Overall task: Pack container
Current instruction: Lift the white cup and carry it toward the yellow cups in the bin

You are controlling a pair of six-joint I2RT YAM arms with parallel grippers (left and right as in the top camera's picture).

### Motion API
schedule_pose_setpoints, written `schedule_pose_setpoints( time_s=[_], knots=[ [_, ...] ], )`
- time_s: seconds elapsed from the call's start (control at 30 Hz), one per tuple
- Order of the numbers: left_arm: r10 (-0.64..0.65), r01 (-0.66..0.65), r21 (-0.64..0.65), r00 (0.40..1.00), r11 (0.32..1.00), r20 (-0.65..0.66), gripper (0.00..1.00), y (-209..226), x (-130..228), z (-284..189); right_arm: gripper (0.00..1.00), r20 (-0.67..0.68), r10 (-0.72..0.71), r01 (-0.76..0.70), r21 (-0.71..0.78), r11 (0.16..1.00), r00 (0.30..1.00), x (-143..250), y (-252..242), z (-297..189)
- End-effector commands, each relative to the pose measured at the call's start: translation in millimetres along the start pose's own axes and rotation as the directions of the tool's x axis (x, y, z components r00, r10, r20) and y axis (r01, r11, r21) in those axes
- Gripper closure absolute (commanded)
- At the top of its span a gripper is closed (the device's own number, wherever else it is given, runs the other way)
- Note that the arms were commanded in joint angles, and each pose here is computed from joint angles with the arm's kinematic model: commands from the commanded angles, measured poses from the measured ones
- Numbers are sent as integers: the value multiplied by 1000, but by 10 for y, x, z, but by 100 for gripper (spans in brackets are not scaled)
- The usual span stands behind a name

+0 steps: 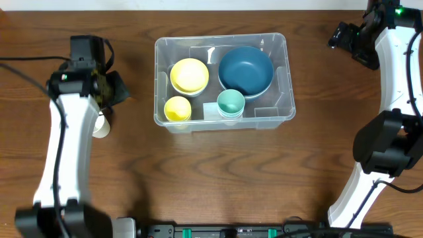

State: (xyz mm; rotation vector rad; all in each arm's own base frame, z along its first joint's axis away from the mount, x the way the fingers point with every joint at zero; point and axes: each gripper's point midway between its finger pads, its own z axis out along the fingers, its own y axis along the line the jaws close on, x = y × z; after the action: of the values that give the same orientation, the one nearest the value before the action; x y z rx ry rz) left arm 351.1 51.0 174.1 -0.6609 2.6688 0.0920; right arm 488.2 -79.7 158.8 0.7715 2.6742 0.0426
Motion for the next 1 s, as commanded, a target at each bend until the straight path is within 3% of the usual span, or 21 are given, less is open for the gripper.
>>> schedule_pose_setpoints(
  time_s=[0.0,0.23,0.3,0.63,0.97],
  knots=[
    [-37,33,-64,998,997,-52,77,176,-1,210,1,5,9,-9,-7,1000,1000,-8,24,-24],
    [-54,39,-108,990,993,-132,75,293,60,511,1,5,9,-9,-7,1000,1000,-8,26,-24],
    [-58,39,-130,988,991,-142,70,341,68,566,1,5,9,-9,-7,1000,1000,-8,26,-24],
    [-102,67,-184,976,981,-190,62,614,96,740,1,5,9,-9,-7,1000,1000,-8,24,-24],
    [-120,64,-214,958,975,-262,63,695,212,975,1,5,9,-9,-7,1000,1000,-8,24,-24]
  ],
)
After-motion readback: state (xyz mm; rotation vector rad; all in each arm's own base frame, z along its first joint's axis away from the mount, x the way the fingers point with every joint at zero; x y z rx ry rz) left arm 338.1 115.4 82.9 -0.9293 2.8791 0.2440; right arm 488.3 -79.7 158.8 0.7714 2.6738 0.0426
